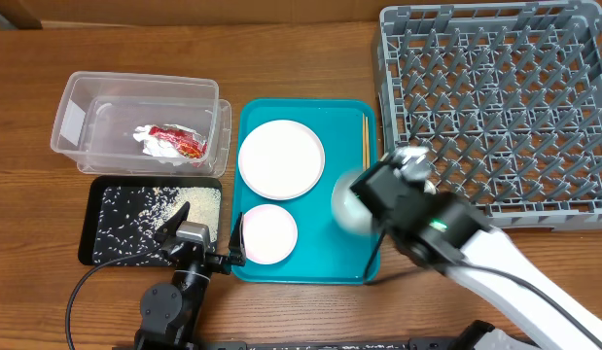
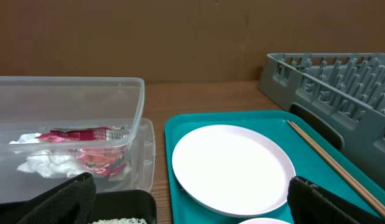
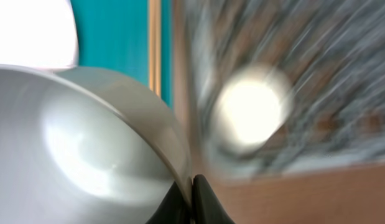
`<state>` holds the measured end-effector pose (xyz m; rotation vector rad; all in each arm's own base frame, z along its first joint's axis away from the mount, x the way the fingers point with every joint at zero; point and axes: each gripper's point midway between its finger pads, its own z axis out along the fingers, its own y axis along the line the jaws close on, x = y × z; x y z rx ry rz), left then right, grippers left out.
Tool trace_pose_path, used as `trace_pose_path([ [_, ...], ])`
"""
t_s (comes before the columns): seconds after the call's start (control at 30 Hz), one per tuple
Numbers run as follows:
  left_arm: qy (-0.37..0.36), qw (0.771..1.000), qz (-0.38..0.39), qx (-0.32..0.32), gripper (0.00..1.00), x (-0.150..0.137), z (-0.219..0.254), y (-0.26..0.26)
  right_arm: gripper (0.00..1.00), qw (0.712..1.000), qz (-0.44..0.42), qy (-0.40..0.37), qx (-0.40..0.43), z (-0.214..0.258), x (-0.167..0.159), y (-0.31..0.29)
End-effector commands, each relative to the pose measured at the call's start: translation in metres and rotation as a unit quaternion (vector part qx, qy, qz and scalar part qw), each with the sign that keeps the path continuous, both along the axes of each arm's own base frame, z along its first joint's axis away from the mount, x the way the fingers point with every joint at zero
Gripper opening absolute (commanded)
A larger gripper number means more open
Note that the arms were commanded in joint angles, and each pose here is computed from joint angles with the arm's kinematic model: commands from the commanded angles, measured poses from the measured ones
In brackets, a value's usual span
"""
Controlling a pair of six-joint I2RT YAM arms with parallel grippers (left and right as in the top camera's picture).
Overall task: Sort waste into correct bins and load items into the dishwasher
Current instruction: 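Place the small white bowl into the grey rack with the right gripper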
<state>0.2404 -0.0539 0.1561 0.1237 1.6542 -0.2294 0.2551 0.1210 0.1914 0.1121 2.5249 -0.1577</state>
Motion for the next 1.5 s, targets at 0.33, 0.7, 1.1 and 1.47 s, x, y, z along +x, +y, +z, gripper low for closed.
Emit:
trace_pose_path([
  [0.33,-0.002,1.0,-0.006,-0.004,1.0,-0.001,0.0,-0.002,0.04,0.873,-0.3,-0.273,-0.272,0.119,0.039,-0.155],
  [0.7,-0.002,1.0,-0.006,-0.004,1.0,-0.001,0.0,-0.002,0.04,0.856,-0.39,-0.105,-0.322,0.014,0.078,-0.235],
  [1.1,-0.003,1.0,-0.006,-0.004,1.0,-0.001,0.0,-0.002,0.04,0.896,-0.328,0.019,-0.298,-0.059,0.08,-0.208],
  [1.47,-0.003,1.0,-0.006,-0.004,1.0,-0.001,0.0,-0.002,0.53,0.918,-0.3,0.017,-0.26,-0.04,0.075,-0.168],
])
